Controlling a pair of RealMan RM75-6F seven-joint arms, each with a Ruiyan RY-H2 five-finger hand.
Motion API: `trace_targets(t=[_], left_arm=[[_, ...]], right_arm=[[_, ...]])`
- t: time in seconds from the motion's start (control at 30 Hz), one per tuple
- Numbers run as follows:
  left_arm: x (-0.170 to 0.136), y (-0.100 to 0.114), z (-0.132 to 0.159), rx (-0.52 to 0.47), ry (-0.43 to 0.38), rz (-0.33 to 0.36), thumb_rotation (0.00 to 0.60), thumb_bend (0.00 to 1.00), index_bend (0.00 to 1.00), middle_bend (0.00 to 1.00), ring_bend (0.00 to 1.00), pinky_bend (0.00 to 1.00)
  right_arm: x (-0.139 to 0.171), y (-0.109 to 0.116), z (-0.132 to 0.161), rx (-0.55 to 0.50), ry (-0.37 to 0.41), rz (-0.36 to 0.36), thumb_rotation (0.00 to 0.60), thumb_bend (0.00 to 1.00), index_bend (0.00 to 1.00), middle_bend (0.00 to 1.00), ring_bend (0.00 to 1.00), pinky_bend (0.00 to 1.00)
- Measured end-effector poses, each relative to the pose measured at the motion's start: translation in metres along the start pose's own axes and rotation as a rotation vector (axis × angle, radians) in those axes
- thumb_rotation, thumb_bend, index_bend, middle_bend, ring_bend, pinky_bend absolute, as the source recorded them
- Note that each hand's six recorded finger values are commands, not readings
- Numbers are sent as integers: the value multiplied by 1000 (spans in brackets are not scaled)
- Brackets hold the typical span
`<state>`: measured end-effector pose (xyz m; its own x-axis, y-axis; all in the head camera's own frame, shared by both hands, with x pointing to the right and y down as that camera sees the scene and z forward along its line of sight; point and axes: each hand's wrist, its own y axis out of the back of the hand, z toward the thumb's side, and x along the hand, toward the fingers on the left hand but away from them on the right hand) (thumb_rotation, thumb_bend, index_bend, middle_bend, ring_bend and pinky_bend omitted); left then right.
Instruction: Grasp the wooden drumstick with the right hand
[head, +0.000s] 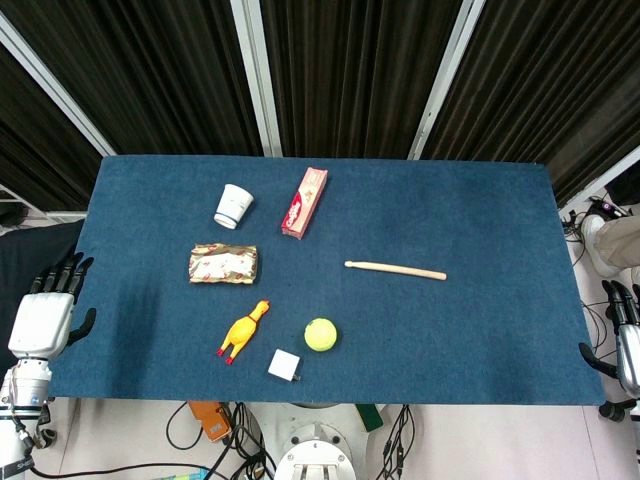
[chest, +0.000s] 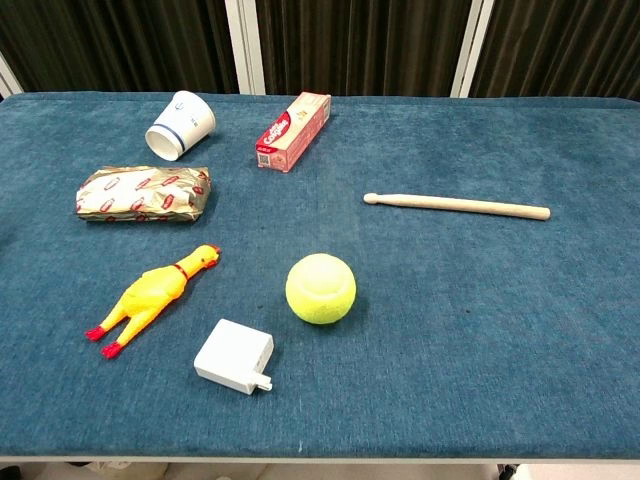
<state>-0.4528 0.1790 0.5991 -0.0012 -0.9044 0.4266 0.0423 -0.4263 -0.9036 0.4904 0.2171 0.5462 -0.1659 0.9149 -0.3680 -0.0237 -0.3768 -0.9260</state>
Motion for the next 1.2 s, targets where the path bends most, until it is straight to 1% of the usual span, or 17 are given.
trace_targets(t=[0.5, 0.63, 0.73, 0.83, 0.93, 1.03, 1.1, 1.2], left_arm=[[-1, -2, 0, 5, 3, -10, 600, 376, 0, 0, 65, 113], [-3, 0, 1, 8, 6, -5, 600, 376, 0, 0, 65, 113], [-4, -1, 0, 16, 8, -7, 600, 375, 0, 0, 65, 113], [-4, -2, 1, 18, 9, -13, 600, 375, 0, 0, 66, 113], [-5, -1, 0, 19, 8, -15, 600, 375, 0, 0, 65, 113], [-5, -1, 0, 12, 11, -15, 600, 376, 0, 0, 66, 113], [-5, -1, -1, 6, 15, -16, 600, 376, 0, 0, 65, 113], [-5, -2, -3, 0, 20, -25, 600, 376, 0, 0, 66, 113]], right_arm=[[-2, -1, -4, -2, -17, 5, 600, 333, 123, 203, 51, 0], [-8, -8, -2, 4, -7, 33, 600, 336, 153, 217, 61, 0], [-19, -15, 4, 7, 18, 69, 600, 338, 187, 228, 64, 0], [-36, -22, 16, 12, 58, 121, 600, 339, 217, 232, 66, 0], [-60, -30, 35, 31, 112, 183, 600, 339, 247, 240, 67, 0], [-86, -37, 61, 55, 176, 250, 600, 339, 263, 245, 74, 0], [-105, -42, 83, 72, 224, 297, 600, 339, 264, 247, 83, 0], [-132, -48, 121, 102, 292, 341, 600, 339, 268, 251, 99, 0]])
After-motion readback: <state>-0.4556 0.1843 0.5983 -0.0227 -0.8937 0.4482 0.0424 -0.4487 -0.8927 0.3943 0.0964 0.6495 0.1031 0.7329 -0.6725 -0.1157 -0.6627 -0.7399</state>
